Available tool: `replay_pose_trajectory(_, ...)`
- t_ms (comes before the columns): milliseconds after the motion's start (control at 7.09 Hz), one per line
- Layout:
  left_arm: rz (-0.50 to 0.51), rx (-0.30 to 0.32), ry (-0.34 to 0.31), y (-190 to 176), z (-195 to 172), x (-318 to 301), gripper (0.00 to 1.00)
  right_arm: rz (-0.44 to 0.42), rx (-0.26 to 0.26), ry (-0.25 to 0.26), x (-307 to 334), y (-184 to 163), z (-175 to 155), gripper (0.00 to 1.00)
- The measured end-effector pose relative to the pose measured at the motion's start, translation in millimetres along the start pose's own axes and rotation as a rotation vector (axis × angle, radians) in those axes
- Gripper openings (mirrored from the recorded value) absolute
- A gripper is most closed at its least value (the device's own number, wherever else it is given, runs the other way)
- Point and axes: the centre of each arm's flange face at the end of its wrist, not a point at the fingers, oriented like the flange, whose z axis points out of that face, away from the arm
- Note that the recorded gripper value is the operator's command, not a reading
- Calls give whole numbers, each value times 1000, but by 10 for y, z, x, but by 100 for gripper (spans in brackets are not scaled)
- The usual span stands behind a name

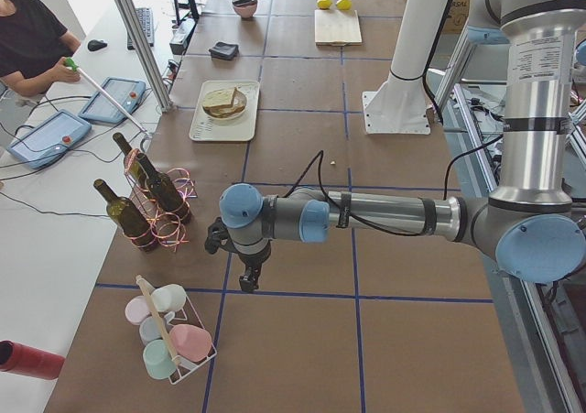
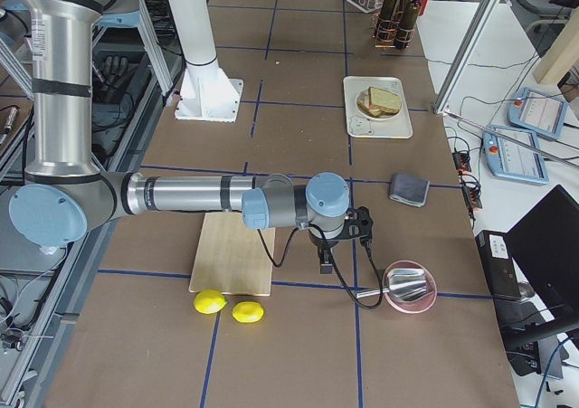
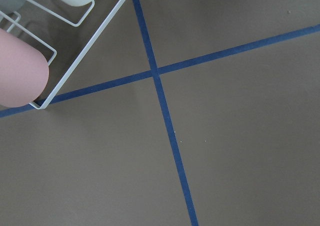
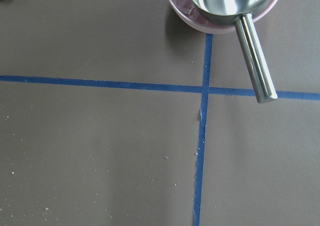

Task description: Make sandwich and place on tray

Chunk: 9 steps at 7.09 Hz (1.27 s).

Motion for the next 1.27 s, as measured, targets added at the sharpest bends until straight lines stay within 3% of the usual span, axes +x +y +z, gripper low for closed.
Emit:
replay_pose_trajectory(987, -9, -3, 0, 17, 9, -27, 100, 16, 5, 12, 133, 112, -43, 100)
replay_pose_trajectory(1269, -80, -3, 0, 18, 12, -31, 100, 19, 6, 12, 130, 109, -46, 100)
